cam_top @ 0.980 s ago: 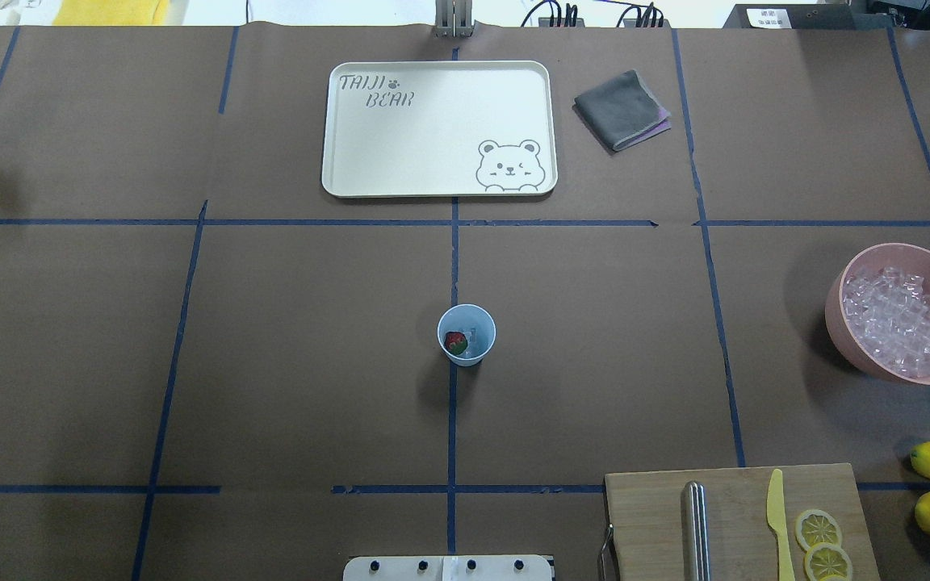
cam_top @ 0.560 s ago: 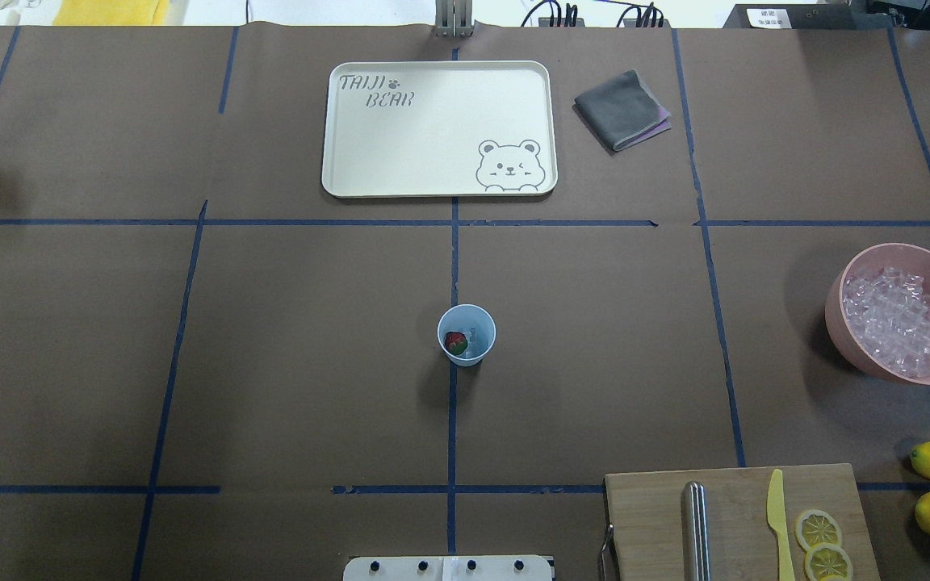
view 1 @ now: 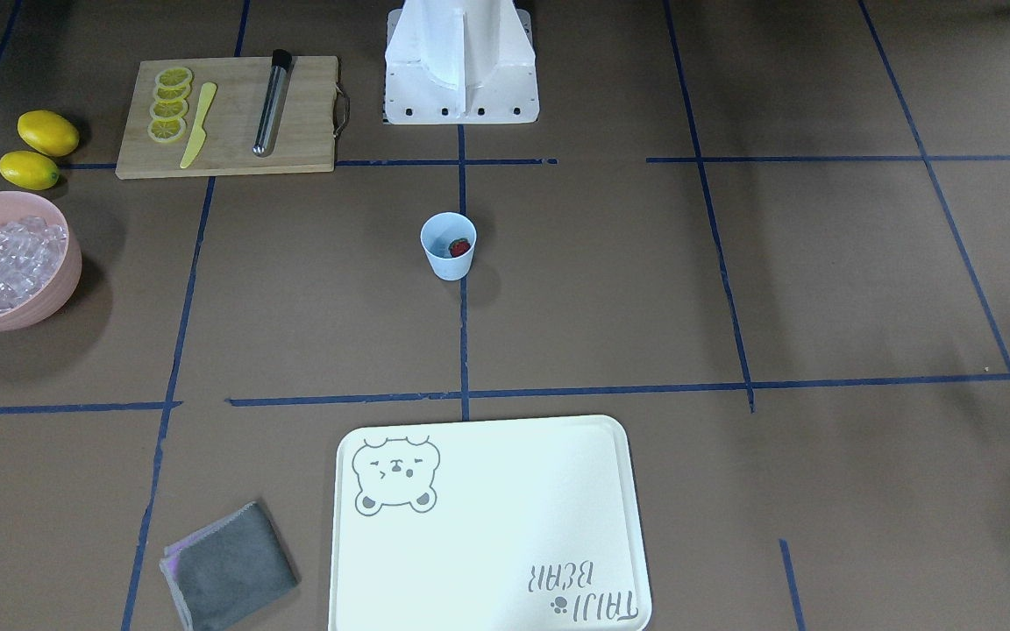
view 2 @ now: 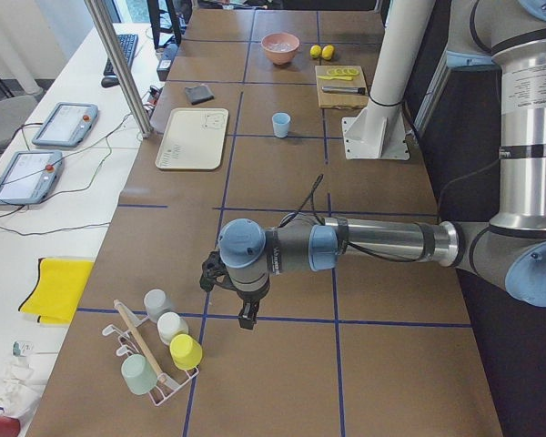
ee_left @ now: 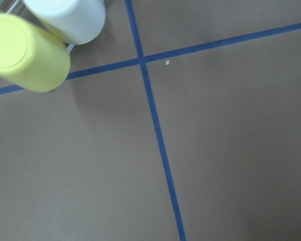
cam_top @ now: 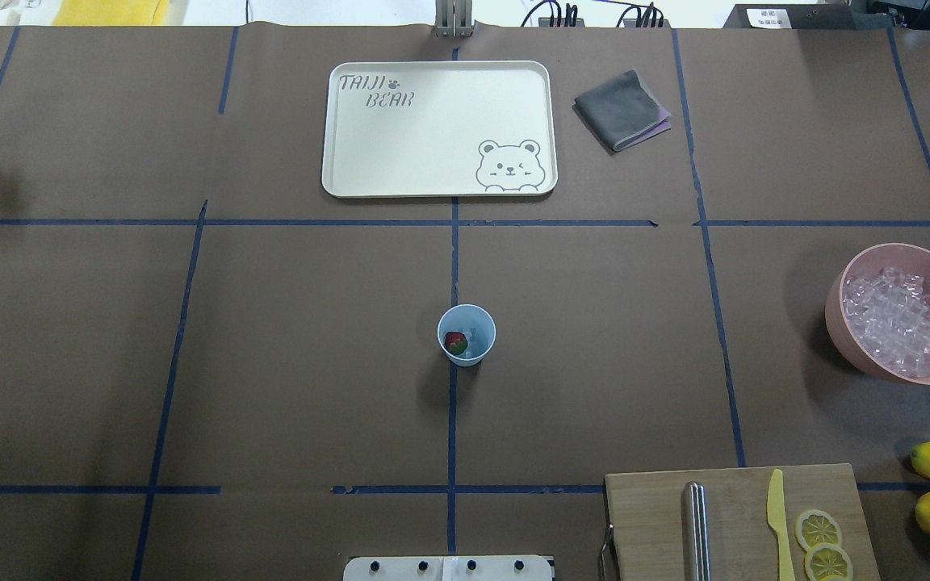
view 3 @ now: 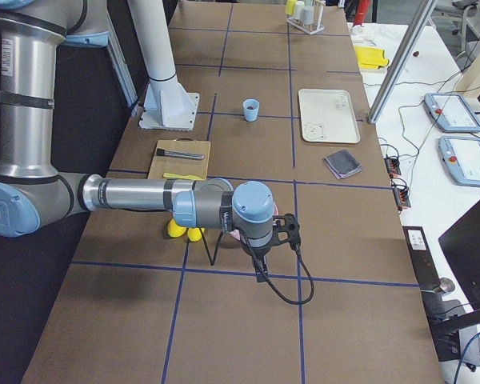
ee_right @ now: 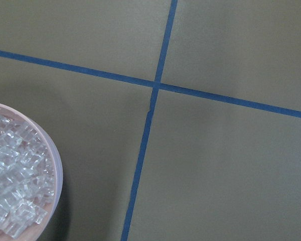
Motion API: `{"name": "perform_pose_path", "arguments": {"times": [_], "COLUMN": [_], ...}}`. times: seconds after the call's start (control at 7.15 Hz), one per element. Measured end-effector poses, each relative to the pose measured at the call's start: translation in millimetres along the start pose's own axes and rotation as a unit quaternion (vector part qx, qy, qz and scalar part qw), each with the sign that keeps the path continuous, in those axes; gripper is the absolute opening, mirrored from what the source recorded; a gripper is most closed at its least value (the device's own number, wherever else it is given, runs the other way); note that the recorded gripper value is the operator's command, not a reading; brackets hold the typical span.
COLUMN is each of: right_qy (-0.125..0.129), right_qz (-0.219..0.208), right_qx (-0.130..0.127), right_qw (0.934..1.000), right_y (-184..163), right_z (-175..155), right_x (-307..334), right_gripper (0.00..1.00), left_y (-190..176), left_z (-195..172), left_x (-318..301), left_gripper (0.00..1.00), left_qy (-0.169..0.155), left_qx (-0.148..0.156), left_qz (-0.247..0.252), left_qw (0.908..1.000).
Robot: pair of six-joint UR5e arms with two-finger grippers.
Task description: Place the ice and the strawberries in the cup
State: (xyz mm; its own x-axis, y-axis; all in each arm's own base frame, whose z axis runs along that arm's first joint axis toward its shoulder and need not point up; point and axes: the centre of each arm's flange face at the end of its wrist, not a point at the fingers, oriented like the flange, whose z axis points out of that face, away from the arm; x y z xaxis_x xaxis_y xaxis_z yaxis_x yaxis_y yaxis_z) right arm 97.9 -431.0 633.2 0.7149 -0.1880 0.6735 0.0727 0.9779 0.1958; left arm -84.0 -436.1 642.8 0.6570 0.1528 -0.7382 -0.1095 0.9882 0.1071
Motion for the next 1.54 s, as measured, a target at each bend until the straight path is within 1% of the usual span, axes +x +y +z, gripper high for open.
{"name": "perform_pose_path", "arguments": {"times": [0.14, 0.28, 0.42, 1.54], "right_qy": [0.0, 0.0, 0.0, 0.0], "right_qz": [0.003, 0.004, 0.005, 0.007], "right_qx": [0.0, 0.001, 0.001, 0.001], "right_qw": [1.0, 1.0, 1.0, 1.0], "right_y": [-0.6, -1.0, -1.0, -0.6], "right_z": [-0.4, -0.7, -0.9, -0.8], "right_x": [-0.3, -0.5, -0.7, -0.6], "right_gripper": [0.99, 0.99, 0.99, 0.99], "left_y": [0.8, 1.0, 0.7, 1.5], "left_z": [-0.6, -1.5, -2.8, 1.2], "left_x": [-0.9, -0.4, 0.6, -4.2], "left_gripper": [1.0, 1.0, 1.0, 1.0], "left_qy": [-0.001, -0.002, -0.003, -0.009], "left_qx": [0.002, 0.003, 0.005, 0.004], "left_qz": [-0.03, -0.049, -0.055, -0.06], "left_qw": [0.9996, 0.9988, 0.9984, 0.9982]}}
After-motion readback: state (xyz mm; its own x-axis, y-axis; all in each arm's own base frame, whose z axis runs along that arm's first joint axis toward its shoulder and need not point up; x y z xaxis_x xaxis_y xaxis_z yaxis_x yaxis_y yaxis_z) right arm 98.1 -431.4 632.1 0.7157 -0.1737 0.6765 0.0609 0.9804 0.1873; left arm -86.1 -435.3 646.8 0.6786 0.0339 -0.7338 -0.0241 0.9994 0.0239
